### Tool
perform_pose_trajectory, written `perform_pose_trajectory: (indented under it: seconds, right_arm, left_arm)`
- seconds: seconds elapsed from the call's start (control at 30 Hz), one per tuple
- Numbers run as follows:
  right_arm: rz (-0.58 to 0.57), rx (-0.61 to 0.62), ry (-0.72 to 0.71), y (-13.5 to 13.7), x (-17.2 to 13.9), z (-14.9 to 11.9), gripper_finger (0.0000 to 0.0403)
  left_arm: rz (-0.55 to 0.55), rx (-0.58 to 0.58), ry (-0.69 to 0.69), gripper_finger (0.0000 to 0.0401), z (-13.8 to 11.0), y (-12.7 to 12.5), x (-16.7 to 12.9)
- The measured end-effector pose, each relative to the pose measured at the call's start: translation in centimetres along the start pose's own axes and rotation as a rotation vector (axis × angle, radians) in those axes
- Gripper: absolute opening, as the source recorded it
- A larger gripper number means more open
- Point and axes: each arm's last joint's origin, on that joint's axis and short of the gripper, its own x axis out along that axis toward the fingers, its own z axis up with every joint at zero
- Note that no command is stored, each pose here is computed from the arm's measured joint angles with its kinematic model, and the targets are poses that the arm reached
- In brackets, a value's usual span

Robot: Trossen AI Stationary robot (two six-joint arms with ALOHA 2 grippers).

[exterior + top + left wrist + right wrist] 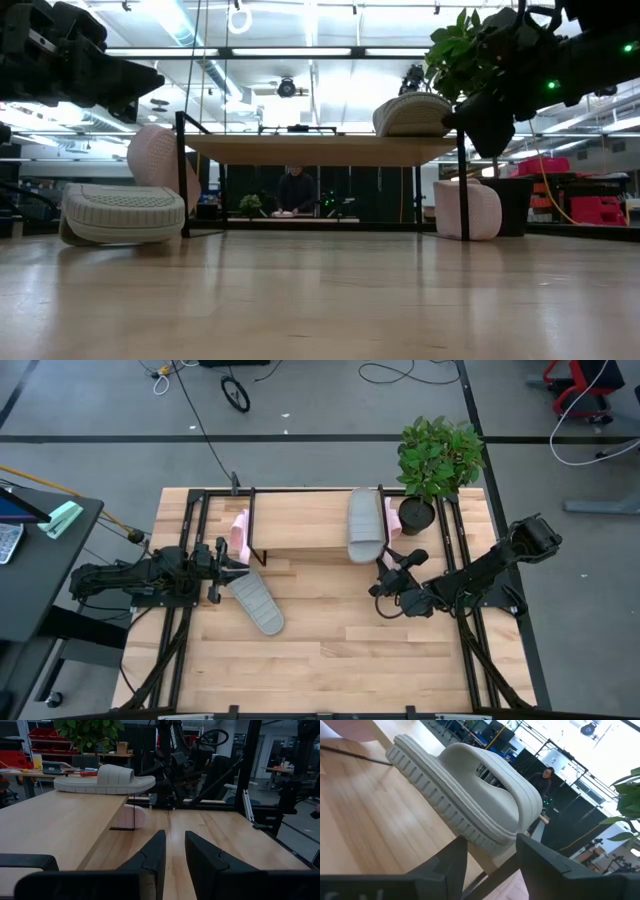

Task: Pick and place slides into the shelf
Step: Put the right grey slide onto the shelf, then put the grey slide onto the shelf

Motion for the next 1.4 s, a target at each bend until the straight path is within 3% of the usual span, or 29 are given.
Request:
perform_pose_trajectory:
  seconds: [0.9,1.4]
  right_arm:
    - [-0.014,-0.046,-0.001,0.2,-0.8,-0.6,0.0174]
    - [0.003,0.033,-0.048,0.2,-2.8,-0.4,0.0174]
  left_arm:
    - [0.001,0.003,0.0,0.0082,0.0,0.0,0.0]
    - [0.001,0.01,0.0,0.0087,0.0,0.0,0.0]
